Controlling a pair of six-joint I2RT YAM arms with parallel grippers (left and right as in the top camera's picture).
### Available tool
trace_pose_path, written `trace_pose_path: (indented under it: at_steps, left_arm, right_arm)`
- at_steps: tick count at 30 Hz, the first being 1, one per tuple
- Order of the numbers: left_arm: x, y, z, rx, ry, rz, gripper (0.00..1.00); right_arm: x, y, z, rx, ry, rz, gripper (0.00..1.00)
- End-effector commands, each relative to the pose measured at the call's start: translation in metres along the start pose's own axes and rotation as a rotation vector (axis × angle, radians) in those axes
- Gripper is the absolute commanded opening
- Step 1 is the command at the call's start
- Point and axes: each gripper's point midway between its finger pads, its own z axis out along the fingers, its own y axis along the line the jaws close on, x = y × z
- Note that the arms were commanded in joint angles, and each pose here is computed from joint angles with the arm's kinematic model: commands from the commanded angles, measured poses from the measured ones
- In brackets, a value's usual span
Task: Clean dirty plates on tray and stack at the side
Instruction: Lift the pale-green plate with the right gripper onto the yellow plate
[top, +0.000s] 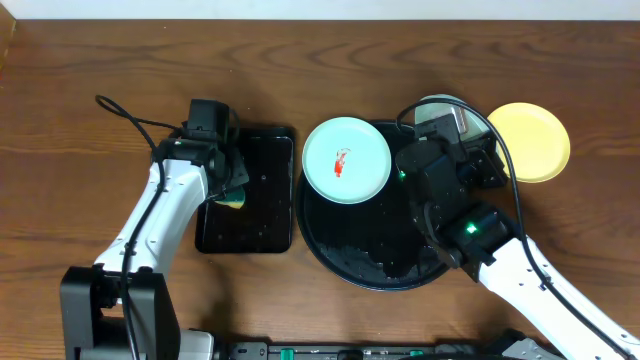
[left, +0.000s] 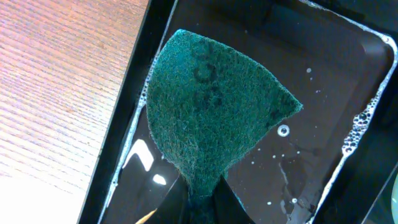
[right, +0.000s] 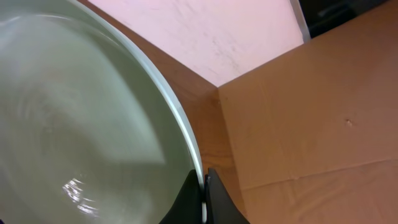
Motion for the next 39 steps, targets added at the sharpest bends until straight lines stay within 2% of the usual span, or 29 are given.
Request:
trace_pose_path:
  at_steps: [1, 9, 13, 17, 20, 28, 35, 39]
  left_arm:
    - [0.005, 0.003, 0.005, -0.010, 0.017, 0.020, 0.07]
    - [0.005, 0.003, 0.005, -0.010, 0.018, 0.019, 0.07]
    - [0.005, 0.003, 0.005, -0.010, 0.018, 0.019, 0.07]
    - [0.006, 0.004, 0.005, -0.011, 0.022, 0.020, 0.07]
    - [0.008, 0.005, 0.005, -0.015, 0.030, 0.020, 0.07]
    - [0.009, 0.005, 0.005, -0.018, 0.034, 0.020, 0.07]
    - [0.009, 0.005, 0.005, -0.018, 0.034, 0.020, 0.07]
    - [0.009, 0.005, 0.005, -0.018, 0.034, 0.020, 0.07]
  right_arm:
    - [-0.008, -0.015, -0.005, 0.039, -0.013, 0.029, 0.01]
    - [-0.008, -0.015, -0.005, 0.040, -0.013, 0.047, 0.01]
    - [-0.005, -0.016, 0.004, 0.021, 0.001, 0.178, 0.01]
    - [0.008, 0.003, 0.029, -0.146, 0.061, 0.405, 0.01]
    - [0.032, 0.011, 0.054, -0.235, 0.186, 0.661, 0.01]
    - [0.106, 0.004, 0.114, -0.222, 0.506, 1.202, 0.01]
    - [0.173, 0.013, 0.149, -0.141, 0.755, 1.491, 0.01]
    - [0.199, 0.022, 0.164, -0.096, 0.835, 1.566, 0.01]
